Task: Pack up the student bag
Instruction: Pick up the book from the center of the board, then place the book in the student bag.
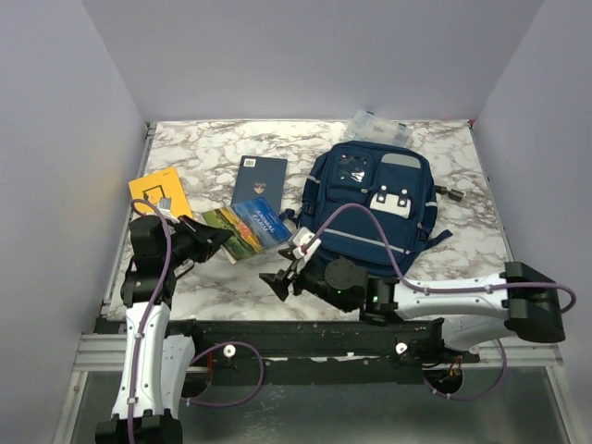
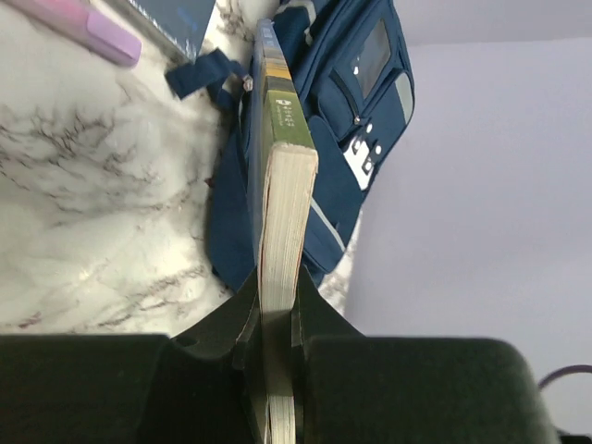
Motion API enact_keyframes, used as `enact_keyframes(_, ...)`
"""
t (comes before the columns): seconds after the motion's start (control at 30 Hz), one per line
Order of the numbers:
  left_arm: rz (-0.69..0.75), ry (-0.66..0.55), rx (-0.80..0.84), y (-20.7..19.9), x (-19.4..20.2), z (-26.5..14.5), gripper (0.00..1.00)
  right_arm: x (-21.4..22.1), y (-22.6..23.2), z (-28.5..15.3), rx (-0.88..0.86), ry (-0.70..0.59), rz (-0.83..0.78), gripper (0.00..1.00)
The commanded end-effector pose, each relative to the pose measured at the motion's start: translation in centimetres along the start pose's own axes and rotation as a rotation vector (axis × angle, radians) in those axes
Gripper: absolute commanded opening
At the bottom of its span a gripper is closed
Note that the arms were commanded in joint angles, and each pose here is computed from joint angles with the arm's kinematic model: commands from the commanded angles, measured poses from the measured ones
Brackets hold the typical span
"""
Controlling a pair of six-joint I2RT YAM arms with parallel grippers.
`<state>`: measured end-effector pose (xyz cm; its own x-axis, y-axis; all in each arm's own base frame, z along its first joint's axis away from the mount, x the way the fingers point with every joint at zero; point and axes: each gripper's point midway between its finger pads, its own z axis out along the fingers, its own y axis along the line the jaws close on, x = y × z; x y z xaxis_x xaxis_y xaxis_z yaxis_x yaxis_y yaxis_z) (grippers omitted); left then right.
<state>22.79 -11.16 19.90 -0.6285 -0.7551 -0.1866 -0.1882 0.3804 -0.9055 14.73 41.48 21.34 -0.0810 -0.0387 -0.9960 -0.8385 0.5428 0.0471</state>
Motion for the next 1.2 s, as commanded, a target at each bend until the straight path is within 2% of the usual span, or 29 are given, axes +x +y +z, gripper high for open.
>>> enact_keyframes(0.0,0.185,-0.085,-0.017,-0.9,-0.8,-1.8,0.00,2.8,-3.6,-3.9,0.140,0.230,-0.059,0.77)
enact_keyframes(0.1,0.258,-0.106,-0.005,-1.8,-0.9,-2.7,0.00,3.8,-7.0,-6.7,0.289,0.337,-0.117,0.88)
enact_keyframes(0.2,0.336,-0.114,0.013,-3.1,-0.9,-3.6,0.00,3.9,-9.9,-9.0,0.423,0.432,-0.136,0.89)
enact_keyframes(0.3,0.393,-0.124,0.034,-4.3,-1.1,-4.2,0.00,4.3,-11.0,-10.6,0.446,0.525,-0.157,0.82)
enact_keyframes(0.4,0.394,-0.122,0.042,-4.8,-1.1,-4.3,0.00,4.7,-12.1,-11.0,0.409,0.582,-0.144,0.80)
enact_keyframes(0.47,0.387,-0.107,0.051,-5.0,-1.0,-4.2,0.00,4.7,-13.1,-11.1,0.402,0.608,-0.138,0.75)
enact_keyframes(0.53,0.387,-0.094,0.055,-4.9,-0.8,-4.1,0.00,5.1,-14.4,-11.3,0.409,0.636,-0.144,0.62)
enact_keyframes(0.57,0.386,-0.087,0.057,-4.9,-0.7,-4.1,0.00,5.5,-14.8,-11.3,0.404,0.655,-0.147,0.51)
enact_keyframes(0.6,0.384,-0.081,0.059,-4.8,-0.6,-4.1,0.00,5.9,-15.1,-11.3,0.404,0.673,-0.156,0.47)
enact_keyframes(0.77,0.371,-0.059,0.071,-4.2,0.2,-4.0,0.00,7.8,-15.0,-11.1,0.354,0.750,-0.181,0.44)
enact_keyframes(1.17,0.378,-0.038,0.084,-4.3,0.6,-4.0,0.00,10.0,-14.3,-10.5,0.305,0.796,-0.163,0.47)
